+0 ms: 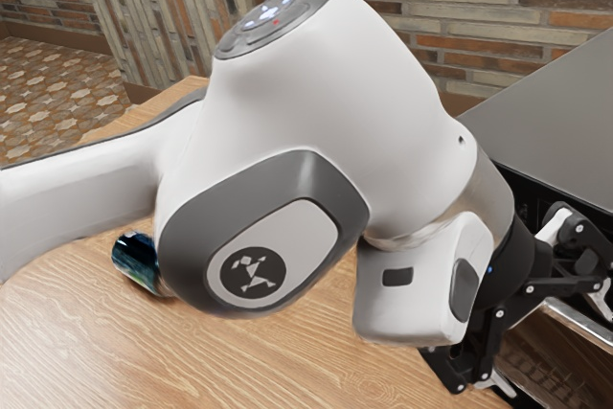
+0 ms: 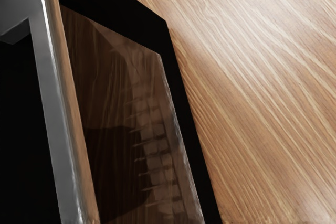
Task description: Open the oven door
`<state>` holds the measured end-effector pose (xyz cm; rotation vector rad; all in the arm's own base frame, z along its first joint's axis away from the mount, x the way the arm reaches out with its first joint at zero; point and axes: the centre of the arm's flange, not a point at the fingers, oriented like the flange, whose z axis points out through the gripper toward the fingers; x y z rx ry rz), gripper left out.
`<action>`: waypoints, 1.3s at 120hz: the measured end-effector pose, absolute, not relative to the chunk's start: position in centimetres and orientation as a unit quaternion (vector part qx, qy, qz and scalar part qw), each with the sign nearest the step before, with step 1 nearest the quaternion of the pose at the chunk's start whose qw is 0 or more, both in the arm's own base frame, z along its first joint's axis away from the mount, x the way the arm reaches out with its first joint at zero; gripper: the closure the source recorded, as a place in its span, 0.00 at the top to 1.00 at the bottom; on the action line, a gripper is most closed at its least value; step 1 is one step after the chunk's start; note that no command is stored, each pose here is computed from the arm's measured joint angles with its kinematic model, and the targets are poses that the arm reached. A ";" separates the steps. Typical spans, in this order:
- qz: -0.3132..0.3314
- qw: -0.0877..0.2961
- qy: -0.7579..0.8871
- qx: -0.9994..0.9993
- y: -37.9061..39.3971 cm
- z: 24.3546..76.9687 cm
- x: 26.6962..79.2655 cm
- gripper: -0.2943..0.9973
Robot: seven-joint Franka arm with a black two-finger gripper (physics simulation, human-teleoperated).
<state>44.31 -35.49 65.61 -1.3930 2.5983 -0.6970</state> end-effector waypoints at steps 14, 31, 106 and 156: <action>-0.224 0.052 0.857 -0.461 -35.6 64.6 44.8 0.77; -0.220 0.051 0.859 -0.460 -36.0 63.7 45.4 0.77; -0.385 0.343 0.718 -0.467 -17.6 94.0 15.7 0.73; -0.052 0.015 0.340 -0.939 5.8 69.3 57.3 0.77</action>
